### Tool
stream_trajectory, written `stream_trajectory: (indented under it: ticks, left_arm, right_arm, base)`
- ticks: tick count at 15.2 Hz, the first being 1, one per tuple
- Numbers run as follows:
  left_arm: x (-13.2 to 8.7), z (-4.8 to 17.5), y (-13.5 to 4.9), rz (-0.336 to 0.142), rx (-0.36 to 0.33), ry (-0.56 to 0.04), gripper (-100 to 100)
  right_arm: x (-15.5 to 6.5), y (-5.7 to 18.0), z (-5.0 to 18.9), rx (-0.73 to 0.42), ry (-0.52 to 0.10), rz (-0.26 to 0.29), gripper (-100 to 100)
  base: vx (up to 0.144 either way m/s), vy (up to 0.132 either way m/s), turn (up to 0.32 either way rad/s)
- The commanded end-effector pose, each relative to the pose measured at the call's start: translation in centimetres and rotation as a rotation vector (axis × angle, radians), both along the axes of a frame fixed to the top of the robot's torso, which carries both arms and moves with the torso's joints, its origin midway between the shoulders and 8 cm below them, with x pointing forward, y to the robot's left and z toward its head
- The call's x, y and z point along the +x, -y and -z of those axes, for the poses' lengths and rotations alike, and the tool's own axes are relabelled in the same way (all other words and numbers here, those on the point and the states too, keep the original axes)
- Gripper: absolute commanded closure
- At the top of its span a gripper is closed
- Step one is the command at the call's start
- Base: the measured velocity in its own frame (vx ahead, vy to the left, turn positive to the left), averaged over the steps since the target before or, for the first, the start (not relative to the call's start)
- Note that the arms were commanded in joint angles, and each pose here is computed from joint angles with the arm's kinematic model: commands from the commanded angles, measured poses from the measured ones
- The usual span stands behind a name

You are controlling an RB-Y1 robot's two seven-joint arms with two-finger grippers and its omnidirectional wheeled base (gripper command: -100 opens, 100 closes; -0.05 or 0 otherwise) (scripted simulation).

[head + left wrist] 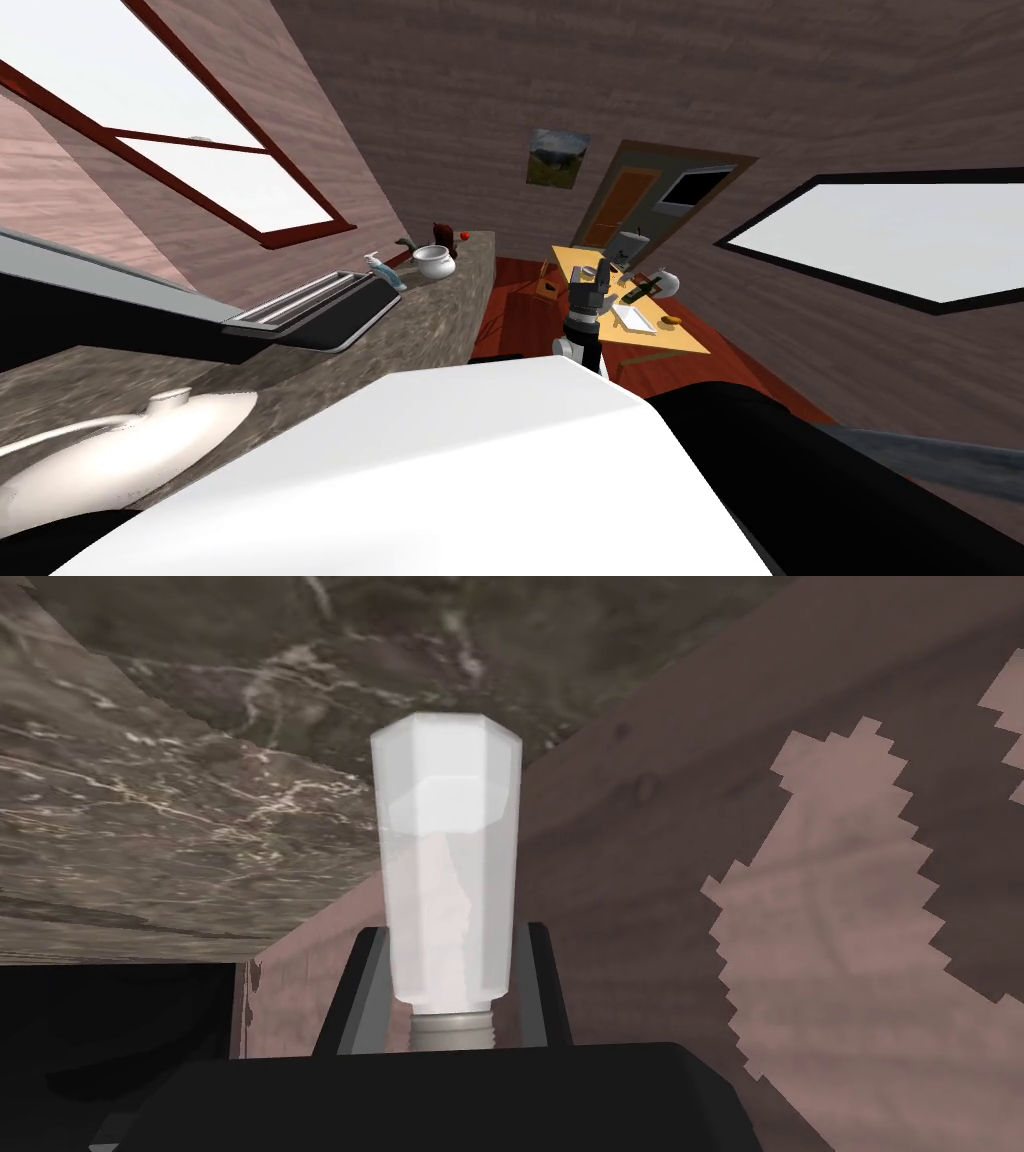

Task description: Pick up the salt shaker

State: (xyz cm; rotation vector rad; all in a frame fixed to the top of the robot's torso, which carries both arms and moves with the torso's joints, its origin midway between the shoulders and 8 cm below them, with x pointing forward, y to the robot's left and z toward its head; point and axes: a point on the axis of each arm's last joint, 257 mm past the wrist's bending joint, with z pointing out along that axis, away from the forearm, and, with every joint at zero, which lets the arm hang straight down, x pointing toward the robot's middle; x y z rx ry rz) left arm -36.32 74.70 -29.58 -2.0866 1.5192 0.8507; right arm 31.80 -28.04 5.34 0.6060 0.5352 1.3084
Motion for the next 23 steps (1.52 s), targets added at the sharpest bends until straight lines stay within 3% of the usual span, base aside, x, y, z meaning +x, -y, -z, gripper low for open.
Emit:
stream_trajectory:
  ticks: [1, 2, 8, 9, 12, 13, 15, 17, 19, 20, 23]
  left_arm:
    - [0.4, 0.4, 0.0, 0.003, -0.012, 0.002, 100]
    - [4.0, 1.2, -1.4, 0.013, -0.02, 0.044, 100]
    - [3.9, 1.4, -1.1, 0.039, -0.042, 0.016, 100]
    - [7.6, 2.0, -2.3, 0.049, -0.05, 0.052, 100]
    - [7.5, 2.1, -2.2, 0.079, -0.064, 0.023, 100]
    - [11.3, 2.4, -3.4, 0.086, -0.065, 0.063, 100]
    - [9.8, 2.9, -2.3, 0.121, -0.104, -0.003, 100]
    - [11.2, 2.4, -3.3, 0.121, -0.079, 0.026, 100]
    - [11.2, 2.4, -3.3, 0.121, -0.079, 0.026, 100]
    - [14.4, 2.8, -3.9, 0.144, -0.091, 0.041, 100]
    - [14.9, 2.5, -4.4, 0.166, -0.086, 0.025, 100]
  right_arm:
    - [0.0, 0.0, 0.0, 0.0, 0.0, 0.0, 0]
    - [0.0, 0.0, 0.0, 0.0, 0.0, 0.0, 0]
    - [0.0, 0.0, 0.0, 0.0, 0.0, 0.0, 0]
    - [0.0, 0.0, 0.0, 0.0, 0.0, 0.0, 0]
    - [0.0, 0.0, 0.0, 0.0, 0.0, 0.0, 0]
    - [0.0, 0.0, 0.0, 0.0, 0.0, 0.0, 0]
    - [0.0, 0.0, 0.0, 0.0, 0.0, 0.0, 0]
    - [0.0, 0.0, 0.0, 0.0, 0.0, 0.0, 0]
    - [0.0, 0.0, 0.0, 0.0, 0.0, 0.0, 0]
    - [0.0, 0.0, 0.0, 0.0, 0.0, 0.0, 0]
    - [0.0, 0.0, 0.0, 0.0, 0.0, 0.0, 0]
  base:
    - [-0.002, -0.021, -0.011]
    - [-0.008, -0.01, 0.256]
    - [-0.002, -0.01, 0.06]
    - [-0.004, -0.001, 0.244]
    - [-0.005, -0.012, 0.155]
    - [-0.005, -0.015, 0.262]
    - [-0.004, -0.019, 0.189]
    - [-0.003, -0.012, 0.007]
    - [-0.003, -0.002, -0.018]
    - [-0.008, 0.002, 0.268]
    - [-0.007, -0.016, 0.156]
